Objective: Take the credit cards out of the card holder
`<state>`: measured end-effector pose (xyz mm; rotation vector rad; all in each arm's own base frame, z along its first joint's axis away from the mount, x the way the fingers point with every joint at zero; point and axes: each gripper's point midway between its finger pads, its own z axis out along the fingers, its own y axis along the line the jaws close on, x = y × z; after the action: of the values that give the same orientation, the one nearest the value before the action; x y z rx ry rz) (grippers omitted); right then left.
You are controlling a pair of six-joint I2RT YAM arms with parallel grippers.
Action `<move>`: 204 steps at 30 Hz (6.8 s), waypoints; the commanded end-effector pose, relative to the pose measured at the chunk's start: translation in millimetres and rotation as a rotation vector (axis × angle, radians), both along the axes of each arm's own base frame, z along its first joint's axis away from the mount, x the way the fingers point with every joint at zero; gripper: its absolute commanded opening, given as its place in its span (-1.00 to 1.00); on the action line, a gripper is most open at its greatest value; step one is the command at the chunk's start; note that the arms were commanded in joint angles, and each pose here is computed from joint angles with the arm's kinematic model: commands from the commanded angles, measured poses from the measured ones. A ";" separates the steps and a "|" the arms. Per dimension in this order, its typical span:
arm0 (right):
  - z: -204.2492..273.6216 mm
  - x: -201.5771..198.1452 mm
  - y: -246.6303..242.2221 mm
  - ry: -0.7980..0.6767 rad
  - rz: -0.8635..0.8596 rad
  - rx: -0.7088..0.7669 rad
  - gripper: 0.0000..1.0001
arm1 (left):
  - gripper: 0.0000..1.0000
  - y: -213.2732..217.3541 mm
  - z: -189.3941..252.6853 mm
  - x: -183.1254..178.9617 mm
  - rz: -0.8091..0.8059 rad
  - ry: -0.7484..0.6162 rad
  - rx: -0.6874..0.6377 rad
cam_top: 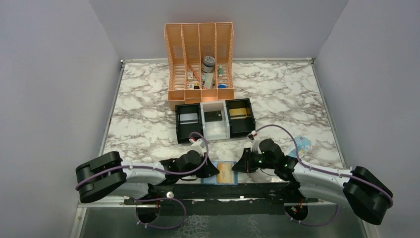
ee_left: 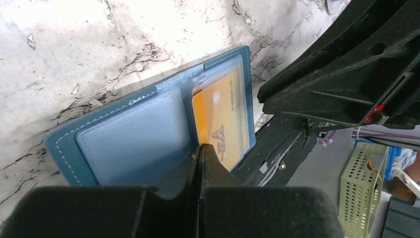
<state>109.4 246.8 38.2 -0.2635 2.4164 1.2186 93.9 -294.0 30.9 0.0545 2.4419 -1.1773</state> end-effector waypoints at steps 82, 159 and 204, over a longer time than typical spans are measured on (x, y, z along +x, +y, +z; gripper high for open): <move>-25.5 2.0 31.3 0.069 0.080 -0.117 -0.44 | -1.00 22.9 1.6 7.5 0.066 -0.059 0.048; -26.5 3.2 27.3 0.045 0.088 -0.144 -0.45 | -1.00 61.6 -3.4 11.3 0.229 -0.042 -0.011; -58.1 -14.6 30.6 0.133 0.090 -0.152 -0.35 | -0.47 27.3 11.0 -7.7 0.090 0.021 -0.150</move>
<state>109.7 312.9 29.2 -0.3848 2.4508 1.3384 91.7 -258.8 31.6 -0.1275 2.3647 -1.2321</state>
